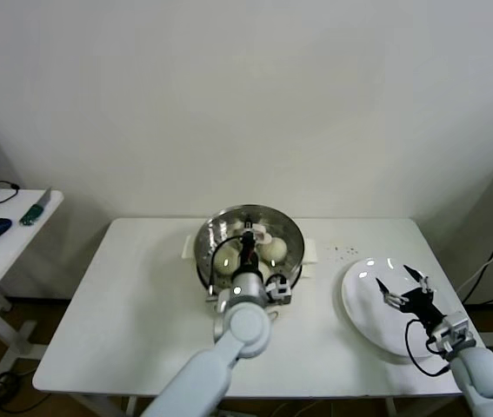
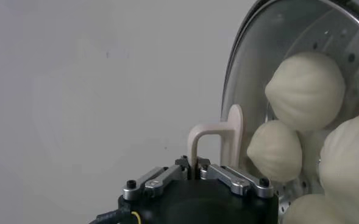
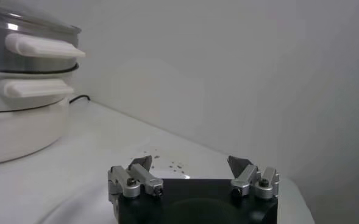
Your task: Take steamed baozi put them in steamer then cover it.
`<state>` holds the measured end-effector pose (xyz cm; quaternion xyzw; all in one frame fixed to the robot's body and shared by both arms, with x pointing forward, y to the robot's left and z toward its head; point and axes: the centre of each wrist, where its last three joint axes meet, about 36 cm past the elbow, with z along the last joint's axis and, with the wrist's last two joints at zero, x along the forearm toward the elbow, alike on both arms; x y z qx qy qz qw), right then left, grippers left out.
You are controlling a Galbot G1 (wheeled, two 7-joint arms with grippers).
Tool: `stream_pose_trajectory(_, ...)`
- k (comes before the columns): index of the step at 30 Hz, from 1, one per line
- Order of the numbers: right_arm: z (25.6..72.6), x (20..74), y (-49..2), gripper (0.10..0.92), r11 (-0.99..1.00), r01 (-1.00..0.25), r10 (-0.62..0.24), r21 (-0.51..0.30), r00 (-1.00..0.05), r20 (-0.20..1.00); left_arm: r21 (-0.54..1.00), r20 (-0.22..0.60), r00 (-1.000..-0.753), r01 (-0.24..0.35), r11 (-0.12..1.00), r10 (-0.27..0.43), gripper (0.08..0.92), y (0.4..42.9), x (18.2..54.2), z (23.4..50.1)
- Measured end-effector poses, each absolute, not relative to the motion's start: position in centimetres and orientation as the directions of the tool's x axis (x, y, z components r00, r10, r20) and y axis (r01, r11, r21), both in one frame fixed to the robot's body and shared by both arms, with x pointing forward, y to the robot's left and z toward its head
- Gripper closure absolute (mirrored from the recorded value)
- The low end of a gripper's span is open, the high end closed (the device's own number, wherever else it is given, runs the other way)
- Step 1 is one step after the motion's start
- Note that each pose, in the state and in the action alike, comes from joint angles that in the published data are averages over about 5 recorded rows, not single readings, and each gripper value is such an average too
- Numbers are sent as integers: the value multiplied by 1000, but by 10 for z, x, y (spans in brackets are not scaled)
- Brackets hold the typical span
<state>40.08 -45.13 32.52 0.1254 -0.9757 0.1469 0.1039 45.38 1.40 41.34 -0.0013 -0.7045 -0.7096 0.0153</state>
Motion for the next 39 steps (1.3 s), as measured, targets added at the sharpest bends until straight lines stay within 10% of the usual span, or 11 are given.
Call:
stream_pose_trajectory(9, 326, 401, -452, 200, 924, -278, -217, -263, -946, 241, 999, 34, -999, 33, 18, -17, 822, 14, 451, 412)
stream_pose_trajectory(30, 333, 408, -449, 200, 928, -273, -204, -255, -943, 264, 996, 32, -999, 33, 86, 19, 230, 46, 421, 431)
stream_pose_trajectory(39, 338, 412, -446, 200, 936, -256, -189, -244, -945, 266, 984, 18, -999, 24, 174, 35, 177, 71, 391, 448)
